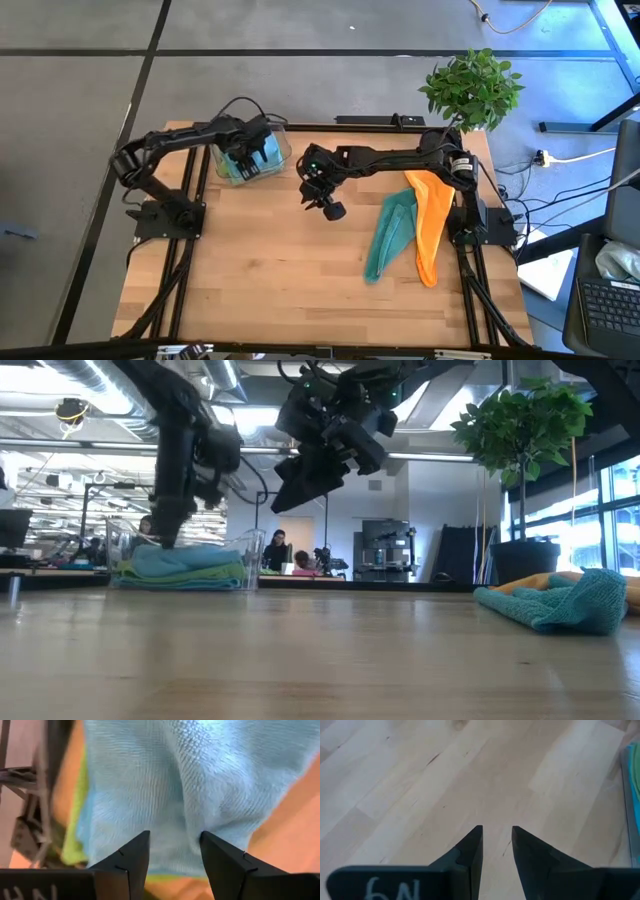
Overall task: Fold microfiber towels
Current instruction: Stack the light blue microfiber cloth on top of the green microfiber cloth in the transparent bin, then adjust the transparent bin
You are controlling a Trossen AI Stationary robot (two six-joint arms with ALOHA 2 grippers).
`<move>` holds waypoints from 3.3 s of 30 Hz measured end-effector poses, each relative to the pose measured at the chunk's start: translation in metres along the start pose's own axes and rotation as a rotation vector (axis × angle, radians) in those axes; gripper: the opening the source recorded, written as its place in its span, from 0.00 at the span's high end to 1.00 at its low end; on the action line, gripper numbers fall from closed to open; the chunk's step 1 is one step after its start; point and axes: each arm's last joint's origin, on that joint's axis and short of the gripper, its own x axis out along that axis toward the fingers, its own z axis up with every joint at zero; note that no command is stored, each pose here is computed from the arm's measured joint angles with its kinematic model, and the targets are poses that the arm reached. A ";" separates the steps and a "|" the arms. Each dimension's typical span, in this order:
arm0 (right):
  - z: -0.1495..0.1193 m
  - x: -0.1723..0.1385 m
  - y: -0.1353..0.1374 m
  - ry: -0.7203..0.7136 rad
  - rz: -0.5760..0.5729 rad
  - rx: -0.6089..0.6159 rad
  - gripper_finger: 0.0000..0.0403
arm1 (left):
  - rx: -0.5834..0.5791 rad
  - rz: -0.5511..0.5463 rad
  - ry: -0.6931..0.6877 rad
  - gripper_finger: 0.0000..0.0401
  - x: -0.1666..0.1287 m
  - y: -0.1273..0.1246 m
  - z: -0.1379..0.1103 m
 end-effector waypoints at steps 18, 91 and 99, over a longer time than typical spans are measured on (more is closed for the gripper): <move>-0.007 -0.002 -0.002 0.089 -0.051 0.061 0.74 | -0.119 -0.143 -0.316 0.58 -0.070 -0.077 -0.030; 0.028 0.055 0.140 0.264 -0.400 -0.022 0.74 | -0.206 0.353 -0.428 0.68 -0.062 -0.134 -0.111; 0.018 0.044 0.144 0.296 -0.497 0.056 0.74 | -0.245 0.260 -0.346 0.93 -0.060 -0.140 -0.118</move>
